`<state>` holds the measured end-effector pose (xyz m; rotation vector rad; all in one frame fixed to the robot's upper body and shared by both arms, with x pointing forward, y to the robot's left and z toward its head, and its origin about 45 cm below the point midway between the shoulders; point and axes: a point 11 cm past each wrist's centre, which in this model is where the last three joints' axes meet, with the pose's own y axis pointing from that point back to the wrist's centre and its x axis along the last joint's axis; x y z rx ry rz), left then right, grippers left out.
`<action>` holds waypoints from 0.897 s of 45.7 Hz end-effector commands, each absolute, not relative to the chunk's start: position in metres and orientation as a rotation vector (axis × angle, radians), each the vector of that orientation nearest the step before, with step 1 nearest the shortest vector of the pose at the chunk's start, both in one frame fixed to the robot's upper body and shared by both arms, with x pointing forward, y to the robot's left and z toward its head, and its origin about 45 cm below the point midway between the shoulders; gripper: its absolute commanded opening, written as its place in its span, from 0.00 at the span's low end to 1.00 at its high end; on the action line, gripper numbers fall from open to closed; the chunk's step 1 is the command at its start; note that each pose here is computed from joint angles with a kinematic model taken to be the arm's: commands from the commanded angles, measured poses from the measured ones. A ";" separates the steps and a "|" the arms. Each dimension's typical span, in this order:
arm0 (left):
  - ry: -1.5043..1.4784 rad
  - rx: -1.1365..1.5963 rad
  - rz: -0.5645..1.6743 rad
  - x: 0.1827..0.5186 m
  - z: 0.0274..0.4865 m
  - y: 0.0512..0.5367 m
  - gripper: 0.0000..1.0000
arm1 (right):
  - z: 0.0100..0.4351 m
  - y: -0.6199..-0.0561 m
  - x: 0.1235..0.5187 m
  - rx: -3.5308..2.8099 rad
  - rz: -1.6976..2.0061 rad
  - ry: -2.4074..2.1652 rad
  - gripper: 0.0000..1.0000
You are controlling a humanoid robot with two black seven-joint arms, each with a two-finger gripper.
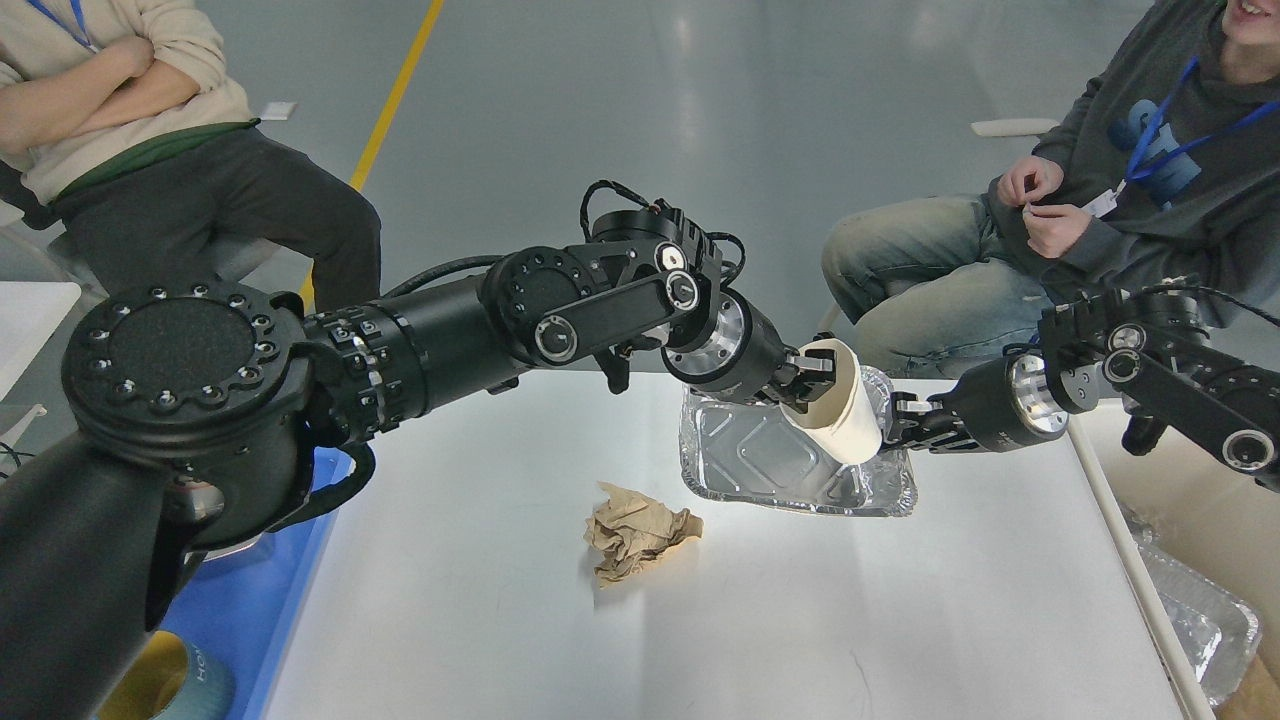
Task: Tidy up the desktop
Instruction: 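Lift the white paper cup with the left gripper over the foil tray, then lower the paper cup into the foil tray and open the left gripper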
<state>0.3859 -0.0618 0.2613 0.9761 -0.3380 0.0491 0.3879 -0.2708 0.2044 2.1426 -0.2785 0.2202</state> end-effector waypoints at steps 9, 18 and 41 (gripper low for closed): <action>-0.337 0.971 0.046 0.386 0.263 -0.063 0.97 | 0.205 -0.272 0.388 2.140 0.221 -0.281 0.00; -0.337 0.974 0.046 0.386 0.263 -0.062 0.97 | 0.206 -0.275 0.389 2.136 0.221 -0.285 0.00; -0.331 0.973 0.048 0.385 0.260 -0.062 0.97 | 0.206 -0.275 0.389 2.136 0.221 -0.285 0.00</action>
